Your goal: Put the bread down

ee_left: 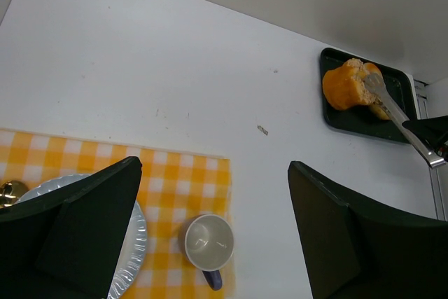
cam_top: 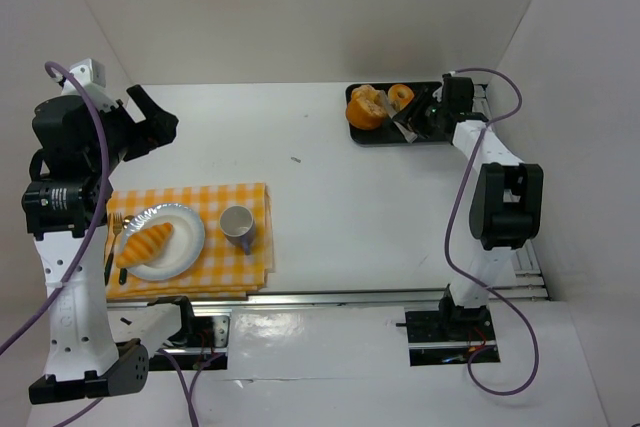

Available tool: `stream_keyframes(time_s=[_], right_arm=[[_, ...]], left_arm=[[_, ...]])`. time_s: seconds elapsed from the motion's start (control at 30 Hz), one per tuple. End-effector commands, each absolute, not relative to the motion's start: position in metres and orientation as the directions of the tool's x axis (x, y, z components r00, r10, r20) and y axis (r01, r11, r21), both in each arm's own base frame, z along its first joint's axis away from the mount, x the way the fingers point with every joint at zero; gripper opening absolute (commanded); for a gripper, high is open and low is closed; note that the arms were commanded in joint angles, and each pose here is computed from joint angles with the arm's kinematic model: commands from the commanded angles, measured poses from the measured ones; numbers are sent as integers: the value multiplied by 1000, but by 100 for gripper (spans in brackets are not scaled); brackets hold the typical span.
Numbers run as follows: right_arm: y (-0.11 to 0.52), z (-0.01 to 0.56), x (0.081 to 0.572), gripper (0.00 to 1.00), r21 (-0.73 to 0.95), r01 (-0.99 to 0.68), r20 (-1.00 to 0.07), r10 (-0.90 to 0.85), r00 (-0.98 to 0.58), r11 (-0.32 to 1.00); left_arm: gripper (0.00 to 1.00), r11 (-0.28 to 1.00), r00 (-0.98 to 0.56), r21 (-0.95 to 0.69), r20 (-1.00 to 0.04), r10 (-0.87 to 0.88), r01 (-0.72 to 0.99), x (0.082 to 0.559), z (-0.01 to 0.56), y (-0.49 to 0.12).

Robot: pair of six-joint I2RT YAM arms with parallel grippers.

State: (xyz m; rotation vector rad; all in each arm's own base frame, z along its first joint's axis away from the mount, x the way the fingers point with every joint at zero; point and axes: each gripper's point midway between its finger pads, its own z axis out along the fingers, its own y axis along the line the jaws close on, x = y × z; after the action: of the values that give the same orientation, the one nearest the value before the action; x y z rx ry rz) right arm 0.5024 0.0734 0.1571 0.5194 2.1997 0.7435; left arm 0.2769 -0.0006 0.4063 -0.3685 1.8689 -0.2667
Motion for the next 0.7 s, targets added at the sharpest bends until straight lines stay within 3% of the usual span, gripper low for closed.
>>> stream_keyframes(time_s=[0.0, 0.1, 0.13, 0.27, 0.33, 0.67], right_arm=[[70, 184, 519, 52, 674, 72, -565, 575, -592, 736], [73, 186, 520, 51, 697, 44, -552, 576, -603, 715], [70, 185, 520, 40, 707, 48, -544, 586, -601, 706], [58, 220, 517, 11, 695, 41, -598, 608, -521, 718], [58, 232, 512, 1, 688, 24, -615, 600, -511, 725], [82, 304, 491, 0, 660, -125, -702, 549, -454, 740]], left_arm=[[99, 928, -245, -361, -895, -374, -95, 277, 421, -2], [99, 928, -245, -361, -895, -374, -95, 277, 421, -2], [99, 928, -245, -361, -895, -374, -95, 277, 421, -2], [99, 928, -245, -361, -895, -374, -95, 277, 421, -2], [99, 928, -245, -361, -895, -374, -95, 277, 421, -2], [99, 927, -249, -364, -894, -374, -85, 277, 421, -4]])
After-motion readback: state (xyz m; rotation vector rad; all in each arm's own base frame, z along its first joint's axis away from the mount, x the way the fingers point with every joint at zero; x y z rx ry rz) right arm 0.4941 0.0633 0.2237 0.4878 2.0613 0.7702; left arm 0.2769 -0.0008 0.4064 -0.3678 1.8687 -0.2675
